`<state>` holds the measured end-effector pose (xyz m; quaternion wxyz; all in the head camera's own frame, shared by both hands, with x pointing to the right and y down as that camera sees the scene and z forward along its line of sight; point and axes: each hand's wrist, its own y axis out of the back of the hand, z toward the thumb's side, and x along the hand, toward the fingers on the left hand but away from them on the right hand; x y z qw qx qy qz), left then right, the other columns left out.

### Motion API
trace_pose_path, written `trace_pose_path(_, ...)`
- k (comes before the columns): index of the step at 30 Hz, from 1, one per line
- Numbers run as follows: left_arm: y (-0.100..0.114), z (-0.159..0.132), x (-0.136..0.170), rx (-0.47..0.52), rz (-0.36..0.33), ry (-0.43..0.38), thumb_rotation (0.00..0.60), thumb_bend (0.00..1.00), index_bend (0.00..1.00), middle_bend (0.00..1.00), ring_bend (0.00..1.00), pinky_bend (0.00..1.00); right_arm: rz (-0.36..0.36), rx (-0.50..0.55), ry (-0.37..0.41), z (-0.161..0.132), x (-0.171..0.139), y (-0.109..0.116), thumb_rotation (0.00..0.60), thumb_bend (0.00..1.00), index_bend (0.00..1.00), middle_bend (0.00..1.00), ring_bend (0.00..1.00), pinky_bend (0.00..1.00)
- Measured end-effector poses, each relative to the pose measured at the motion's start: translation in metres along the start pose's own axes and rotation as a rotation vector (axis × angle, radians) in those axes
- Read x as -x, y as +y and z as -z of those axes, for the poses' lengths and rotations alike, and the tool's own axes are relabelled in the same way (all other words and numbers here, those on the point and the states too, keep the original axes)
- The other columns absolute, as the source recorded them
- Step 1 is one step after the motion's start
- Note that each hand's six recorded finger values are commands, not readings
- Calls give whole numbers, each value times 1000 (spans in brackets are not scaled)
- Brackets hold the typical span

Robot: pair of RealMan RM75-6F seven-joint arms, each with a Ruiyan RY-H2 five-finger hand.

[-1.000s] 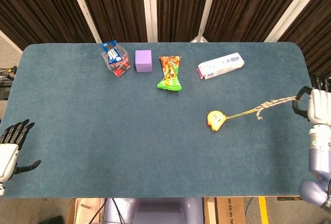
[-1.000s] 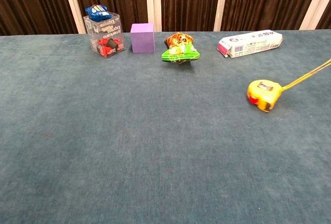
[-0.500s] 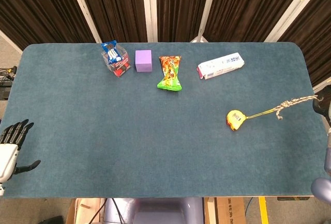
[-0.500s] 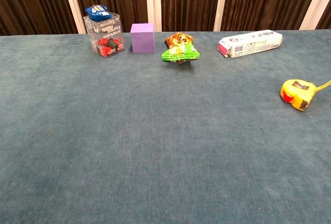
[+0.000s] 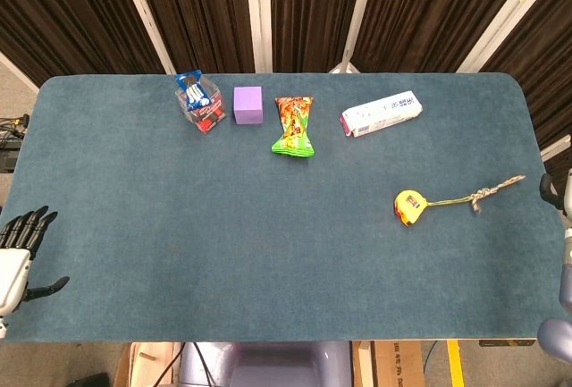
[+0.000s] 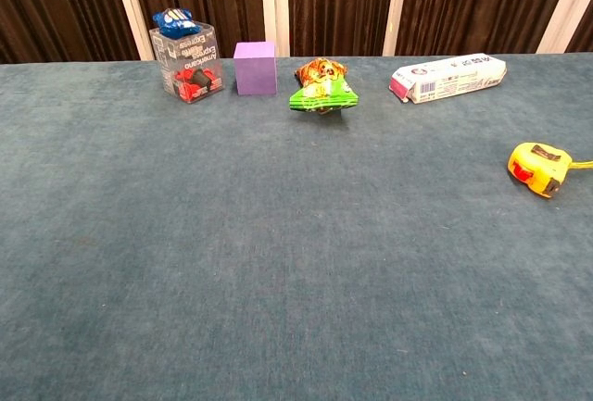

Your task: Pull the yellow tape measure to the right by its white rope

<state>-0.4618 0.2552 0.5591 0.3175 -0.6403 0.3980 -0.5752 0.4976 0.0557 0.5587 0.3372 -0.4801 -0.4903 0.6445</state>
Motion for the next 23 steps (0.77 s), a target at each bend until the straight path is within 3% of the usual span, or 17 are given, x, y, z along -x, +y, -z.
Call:
trace_pose_path(3,1,0,0,-3,-3,-2,600,0,0,0,0,0,2,25,12,-4,-8,0,600,430,0,0,0,0)
trace_pose_path(5,1,0,0,-6,-5,-3,600,0,0,0,0,0,-6,50,23,-7,-15,-1,600,343,0,0,0,0)
trace_pose_path(10,2,3,-1,-22,-13,3,600,0,0,0,0,0,-46,120,95,-20,-46,-7,600,274,0,0,0,0)
trace_pose_path(17,7,9,-1,-71,-38,10,600,0,0,0,0,0,-88,133,259,-35,-107,-14,600,272,0,0,0,0)
trace_pose_path(23,12,10,2,-105,-67,3,600,0,0,0,0,0,-81,78,359,-25,-159,-17,600,269,0,0,0,0)
